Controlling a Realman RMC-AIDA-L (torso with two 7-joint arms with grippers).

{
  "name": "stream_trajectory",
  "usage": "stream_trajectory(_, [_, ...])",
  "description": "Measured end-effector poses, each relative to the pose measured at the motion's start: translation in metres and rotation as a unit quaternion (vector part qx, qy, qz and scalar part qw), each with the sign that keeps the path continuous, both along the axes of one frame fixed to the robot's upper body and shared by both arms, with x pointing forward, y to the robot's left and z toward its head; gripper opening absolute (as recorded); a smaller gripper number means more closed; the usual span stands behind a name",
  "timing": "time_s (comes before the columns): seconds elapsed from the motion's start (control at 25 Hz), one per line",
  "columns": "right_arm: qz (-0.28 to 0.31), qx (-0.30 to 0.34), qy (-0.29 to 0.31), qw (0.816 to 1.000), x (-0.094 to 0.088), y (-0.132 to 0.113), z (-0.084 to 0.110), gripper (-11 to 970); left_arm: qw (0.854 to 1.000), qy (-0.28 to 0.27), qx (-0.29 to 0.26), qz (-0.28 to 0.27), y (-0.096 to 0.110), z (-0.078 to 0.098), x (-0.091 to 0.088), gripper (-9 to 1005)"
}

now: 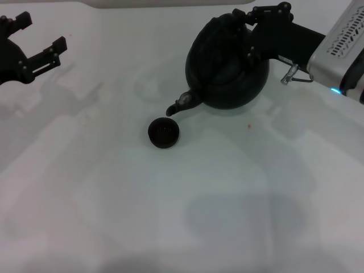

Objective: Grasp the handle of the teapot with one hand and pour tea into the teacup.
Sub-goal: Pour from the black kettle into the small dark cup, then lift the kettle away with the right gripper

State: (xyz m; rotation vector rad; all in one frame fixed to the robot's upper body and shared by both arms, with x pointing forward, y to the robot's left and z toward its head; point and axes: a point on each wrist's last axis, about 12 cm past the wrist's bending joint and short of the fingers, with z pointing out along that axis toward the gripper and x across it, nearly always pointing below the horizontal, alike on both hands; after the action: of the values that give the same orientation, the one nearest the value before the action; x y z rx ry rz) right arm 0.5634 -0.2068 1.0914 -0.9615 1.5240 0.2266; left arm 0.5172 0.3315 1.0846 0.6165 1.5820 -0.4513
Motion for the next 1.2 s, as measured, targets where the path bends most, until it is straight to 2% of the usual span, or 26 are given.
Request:
stream_trajectory(0.48, [0.013,-0.014,-0.011,1.0,-0.005,0.006,0.0,141,1.0,-0.001,0.002,0.001,0.001,-0.001,-0.001,862])
stream_trajectory(0.8, [0.006,-0.053,-0.025,0.998,-0.008,0.017,-0.001,139,1.0,-0.002,0.003,0.0,0.0,0.0,0.0,862])
stream_trajectory(1.2, [0.009,-0.072,-0.045,0.996,-0.011,0.021,0.002,135,1.0,-0.001,0.003,0.002,0.001,-0.001,-0.001,862])
